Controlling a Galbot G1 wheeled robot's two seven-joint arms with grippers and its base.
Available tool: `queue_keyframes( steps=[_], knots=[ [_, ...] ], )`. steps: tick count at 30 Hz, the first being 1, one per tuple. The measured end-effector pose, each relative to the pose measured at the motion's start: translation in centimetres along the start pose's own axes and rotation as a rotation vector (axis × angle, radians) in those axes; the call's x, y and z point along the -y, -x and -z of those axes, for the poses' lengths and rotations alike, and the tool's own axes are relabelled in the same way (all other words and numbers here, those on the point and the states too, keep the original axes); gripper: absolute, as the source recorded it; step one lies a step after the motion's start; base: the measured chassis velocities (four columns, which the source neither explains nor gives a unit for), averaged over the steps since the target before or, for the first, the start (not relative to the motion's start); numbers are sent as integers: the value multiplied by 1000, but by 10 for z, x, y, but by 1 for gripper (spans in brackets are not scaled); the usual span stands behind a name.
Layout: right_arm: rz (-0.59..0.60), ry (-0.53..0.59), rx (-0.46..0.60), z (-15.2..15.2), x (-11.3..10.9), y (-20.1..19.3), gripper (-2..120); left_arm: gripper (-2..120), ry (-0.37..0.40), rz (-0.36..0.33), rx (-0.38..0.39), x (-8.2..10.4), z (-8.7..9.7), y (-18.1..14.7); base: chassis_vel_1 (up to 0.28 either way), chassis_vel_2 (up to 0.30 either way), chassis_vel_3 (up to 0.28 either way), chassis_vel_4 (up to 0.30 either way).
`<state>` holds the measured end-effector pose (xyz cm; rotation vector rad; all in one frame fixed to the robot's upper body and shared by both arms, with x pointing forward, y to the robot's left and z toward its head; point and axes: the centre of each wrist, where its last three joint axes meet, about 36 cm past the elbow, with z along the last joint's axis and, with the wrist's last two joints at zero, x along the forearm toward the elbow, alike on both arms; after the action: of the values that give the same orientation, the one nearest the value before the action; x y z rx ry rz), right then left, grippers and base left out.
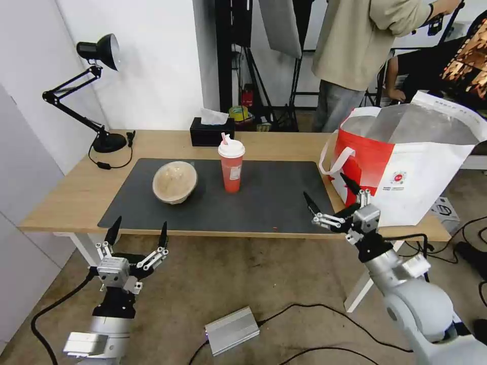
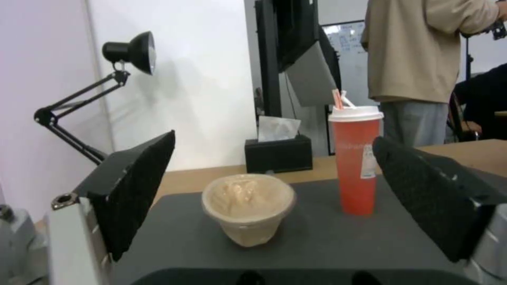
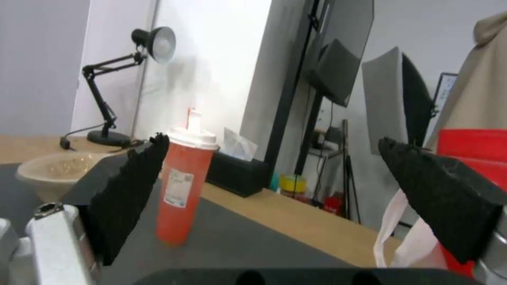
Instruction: Pick up the trash from the table and place it into the takeout bag.
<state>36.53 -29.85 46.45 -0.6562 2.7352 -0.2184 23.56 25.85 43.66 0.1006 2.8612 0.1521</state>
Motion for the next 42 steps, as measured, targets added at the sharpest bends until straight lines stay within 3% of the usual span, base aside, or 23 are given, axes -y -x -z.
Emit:
queue_keyframes(
  steps=[12, 18, 42],
  knots=[
    [86, 104, -67, -17, -3, 28, 100, 100, 12, -1, 3, -1, 0, 0, 0, 0, 0, 0],
    [118, 219, -110, -19, -8, 52, 100, 100, 19, 3, -4, -2, 1, 0, 0, 0, 0, 0],
    [210, 268, -264, -7, 26, 111, 100, 100, 23, 6, -16, -4, -5, 1, 0, 0, 0, 0]
  ],
)
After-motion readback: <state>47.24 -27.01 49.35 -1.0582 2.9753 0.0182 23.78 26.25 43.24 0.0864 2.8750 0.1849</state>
